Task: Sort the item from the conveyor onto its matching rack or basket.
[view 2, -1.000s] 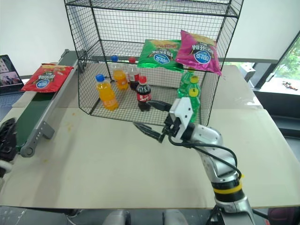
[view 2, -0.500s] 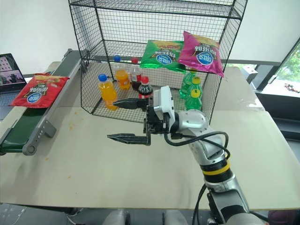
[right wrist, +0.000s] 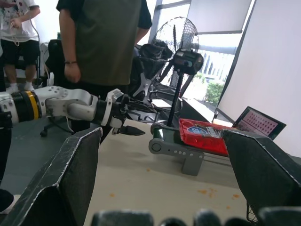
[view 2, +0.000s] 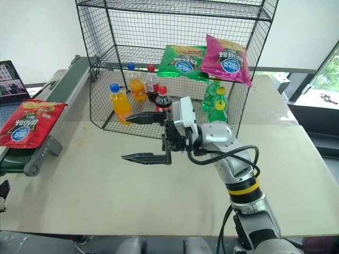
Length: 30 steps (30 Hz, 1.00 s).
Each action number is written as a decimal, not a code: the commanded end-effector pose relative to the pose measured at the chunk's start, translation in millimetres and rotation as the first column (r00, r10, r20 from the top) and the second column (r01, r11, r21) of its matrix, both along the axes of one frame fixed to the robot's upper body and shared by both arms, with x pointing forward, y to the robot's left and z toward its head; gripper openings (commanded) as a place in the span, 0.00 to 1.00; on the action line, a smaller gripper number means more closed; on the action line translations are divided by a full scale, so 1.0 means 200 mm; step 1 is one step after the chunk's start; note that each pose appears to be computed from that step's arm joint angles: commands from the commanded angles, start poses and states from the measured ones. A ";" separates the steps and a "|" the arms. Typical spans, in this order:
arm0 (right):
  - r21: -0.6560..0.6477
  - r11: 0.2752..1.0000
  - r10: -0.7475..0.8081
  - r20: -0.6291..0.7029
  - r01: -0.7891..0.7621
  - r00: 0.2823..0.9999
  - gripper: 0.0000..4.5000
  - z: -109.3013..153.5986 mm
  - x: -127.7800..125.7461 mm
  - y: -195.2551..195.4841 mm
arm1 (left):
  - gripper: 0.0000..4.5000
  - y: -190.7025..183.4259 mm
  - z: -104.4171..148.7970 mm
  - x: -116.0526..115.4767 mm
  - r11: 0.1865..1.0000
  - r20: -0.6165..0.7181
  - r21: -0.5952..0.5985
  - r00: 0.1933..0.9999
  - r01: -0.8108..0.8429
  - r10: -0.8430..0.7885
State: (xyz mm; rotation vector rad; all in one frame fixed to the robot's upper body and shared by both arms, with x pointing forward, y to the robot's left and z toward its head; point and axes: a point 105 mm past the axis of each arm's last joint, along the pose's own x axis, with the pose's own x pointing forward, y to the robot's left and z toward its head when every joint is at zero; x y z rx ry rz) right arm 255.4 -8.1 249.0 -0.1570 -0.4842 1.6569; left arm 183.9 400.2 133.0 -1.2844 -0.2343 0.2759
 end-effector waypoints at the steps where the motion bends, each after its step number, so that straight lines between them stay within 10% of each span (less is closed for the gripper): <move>1: 0.029 0.999 0.026 0.046 -0.027 0.999 1.00 0.05 -0.04 0.00 | 0.99 0.02 0.05 0.00 0.999 0.019 0.039 1.000 0.003 -0.004; 19: 0.048 0.999 -0.018 0.021 0.017 1.000 1.00 0.06 -0.01 0.00 | 0.99 0.08 0.08 -0.01 0.993 0.007 0.113 1.000 -0.028 0.027; 30: 0.054 0.997 -0.058 0.002 0.058 0.998 1.00 0.05 0.02 -0.01 | 0.01 0.00 0.19 0.05 0.984 0.060 0.171 0.997 0.037 -0.048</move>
